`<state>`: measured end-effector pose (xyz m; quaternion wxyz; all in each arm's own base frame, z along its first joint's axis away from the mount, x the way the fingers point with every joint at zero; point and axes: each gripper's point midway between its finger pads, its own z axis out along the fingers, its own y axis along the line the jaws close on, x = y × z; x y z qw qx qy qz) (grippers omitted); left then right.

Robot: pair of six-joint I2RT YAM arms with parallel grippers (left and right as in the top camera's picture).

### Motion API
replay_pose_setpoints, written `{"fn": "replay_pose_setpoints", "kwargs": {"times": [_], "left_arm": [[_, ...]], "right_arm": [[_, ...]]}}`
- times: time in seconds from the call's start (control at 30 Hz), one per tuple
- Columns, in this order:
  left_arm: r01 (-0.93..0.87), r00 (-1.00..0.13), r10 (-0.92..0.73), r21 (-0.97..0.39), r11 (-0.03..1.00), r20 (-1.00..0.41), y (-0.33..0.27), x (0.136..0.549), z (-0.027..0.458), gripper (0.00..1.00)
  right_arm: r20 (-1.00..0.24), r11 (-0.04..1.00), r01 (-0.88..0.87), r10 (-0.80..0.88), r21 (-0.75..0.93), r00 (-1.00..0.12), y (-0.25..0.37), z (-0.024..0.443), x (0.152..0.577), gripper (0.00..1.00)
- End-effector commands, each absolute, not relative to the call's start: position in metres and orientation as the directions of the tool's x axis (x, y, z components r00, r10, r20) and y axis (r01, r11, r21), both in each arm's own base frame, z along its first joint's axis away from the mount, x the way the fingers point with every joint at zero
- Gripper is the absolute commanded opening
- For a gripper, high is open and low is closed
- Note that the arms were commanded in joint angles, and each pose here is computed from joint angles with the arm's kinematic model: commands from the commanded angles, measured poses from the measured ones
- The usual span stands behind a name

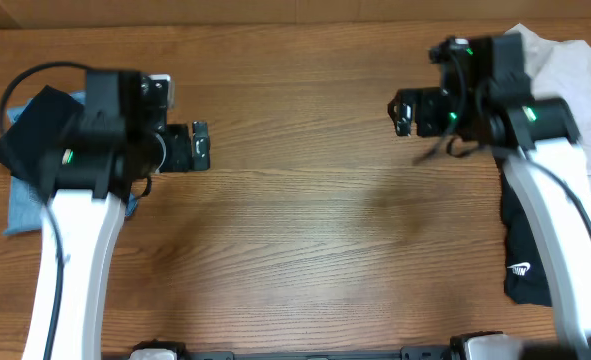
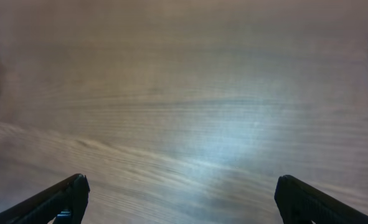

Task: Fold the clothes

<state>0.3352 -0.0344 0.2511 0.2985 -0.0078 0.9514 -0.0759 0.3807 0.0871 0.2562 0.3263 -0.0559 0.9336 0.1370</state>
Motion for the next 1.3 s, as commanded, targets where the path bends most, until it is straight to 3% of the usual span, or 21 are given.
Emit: {"fn": "replay_pose_setpoints", "kwargs": {"times": [0.0,0.27,0.43,0.67,1.1,1.27], "left_arm": [[0.069,-0.764,-0.040,-0.144,0.987,-0.644,-0.035,0.313,0.261,1.00],[0.028,-0.607,-0.154,-0.215,0.976,-0.779,-0.032,0.275,0.250,1.00],[0.025,-0.619,-0.153,-0.214,0.976,-0.770,-0.031,0.268,0.229,1.00],[-0.008,-0.729,-0.149,-0.209,0.978,-0.668,-0.031,0.254,0.196,1.00],[-0.033,-0.804,-0.146,-0.202,0.979,-0.577,-0.031,0.260,0.168,1.00],[-0.043,-0.833,-0.145,-0.198,0.979,-0.534,-0.031,0.262,0.156,1.00]], "right_arm": [[-0.677,0.962,-0.169,0.022,0.214,-0.736,0.079,0.259,0.354,1.00],[-0.831,0.961,-0.201,0.049,0.191,-0.553,0.068,0.250,0.302,1.00],[-0.749,0.964,-0.175,0.035,0.200,-0.662,0.064,0.221,0.268,1.00],[-0.622,0.969,-0.139,0.019,0.205,-0.783,0.061,0.188,0.246,1.00],[-0.493,0.973,-0.109,0.006,0.205,-0.870,0.063,0.151,0.253,1.00],[-0.550,0.977,-0.110,0.007,0.180,-0.835,0.058,0.164,0.252,1.00]]}}
